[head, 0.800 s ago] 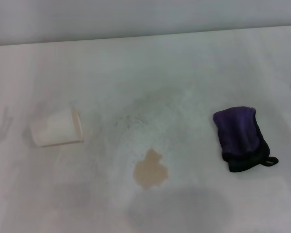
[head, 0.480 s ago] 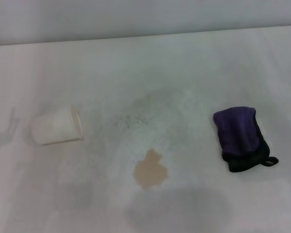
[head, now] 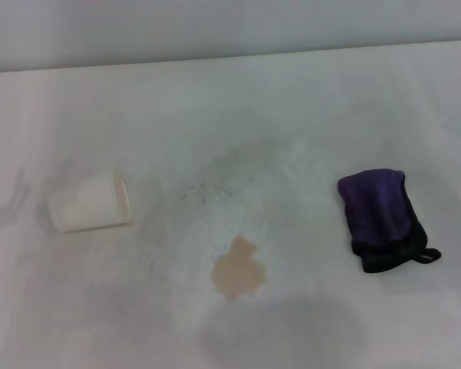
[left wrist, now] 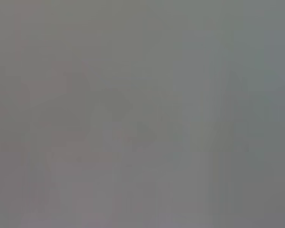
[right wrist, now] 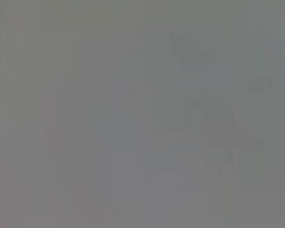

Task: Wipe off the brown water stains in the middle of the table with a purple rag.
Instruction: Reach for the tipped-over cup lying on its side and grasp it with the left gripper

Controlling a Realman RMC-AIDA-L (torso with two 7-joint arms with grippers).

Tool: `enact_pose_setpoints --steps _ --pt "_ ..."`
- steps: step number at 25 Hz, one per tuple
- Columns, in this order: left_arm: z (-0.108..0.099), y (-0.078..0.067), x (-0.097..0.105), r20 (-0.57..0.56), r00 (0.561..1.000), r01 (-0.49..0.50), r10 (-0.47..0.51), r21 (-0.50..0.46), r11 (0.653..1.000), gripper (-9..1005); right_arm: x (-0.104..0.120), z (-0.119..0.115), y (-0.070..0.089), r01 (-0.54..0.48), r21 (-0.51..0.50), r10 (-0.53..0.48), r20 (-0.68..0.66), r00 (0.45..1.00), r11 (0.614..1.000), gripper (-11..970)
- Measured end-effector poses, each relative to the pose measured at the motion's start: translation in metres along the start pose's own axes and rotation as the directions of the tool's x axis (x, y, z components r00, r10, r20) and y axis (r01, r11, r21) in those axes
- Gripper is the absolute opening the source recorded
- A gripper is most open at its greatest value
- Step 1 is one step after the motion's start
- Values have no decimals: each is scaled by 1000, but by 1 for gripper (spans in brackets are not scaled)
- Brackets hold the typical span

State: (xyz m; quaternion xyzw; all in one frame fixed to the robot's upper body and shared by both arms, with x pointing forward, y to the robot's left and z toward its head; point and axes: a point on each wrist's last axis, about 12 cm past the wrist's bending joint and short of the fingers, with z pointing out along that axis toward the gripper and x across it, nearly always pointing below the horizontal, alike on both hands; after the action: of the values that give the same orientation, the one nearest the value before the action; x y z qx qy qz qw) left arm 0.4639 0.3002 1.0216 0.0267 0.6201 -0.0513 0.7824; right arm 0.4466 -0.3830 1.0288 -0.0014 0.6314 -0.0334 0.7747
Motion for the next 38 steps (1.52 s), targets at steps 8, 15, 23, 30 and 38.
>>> enact_pose_setpoints --steps 8,15,23,30,38 --pt "17 40 3 -195 968 178 -155 109 978 873 0 17 4 -3 -10 3 0 1000 1000 843" --pt "48 69 -19 -373 921 218 -109 264 940 873 3 32 10 -12 -19 12 -30 999 1000 843" --pt "85 76 -59 -517 847 171 126 488 856 873 2 37 14 -18 -28 18 -26 1000 999 843" --pt "116 69 -90 -560 730 100 392 655 749 873 2 38 14 -17 -28 16 -23 1000 999 843" --pt "143 48 -122 -507 591 67 627 806 589 872 3 38 11 -16 1 16 -28 999 1000 842"
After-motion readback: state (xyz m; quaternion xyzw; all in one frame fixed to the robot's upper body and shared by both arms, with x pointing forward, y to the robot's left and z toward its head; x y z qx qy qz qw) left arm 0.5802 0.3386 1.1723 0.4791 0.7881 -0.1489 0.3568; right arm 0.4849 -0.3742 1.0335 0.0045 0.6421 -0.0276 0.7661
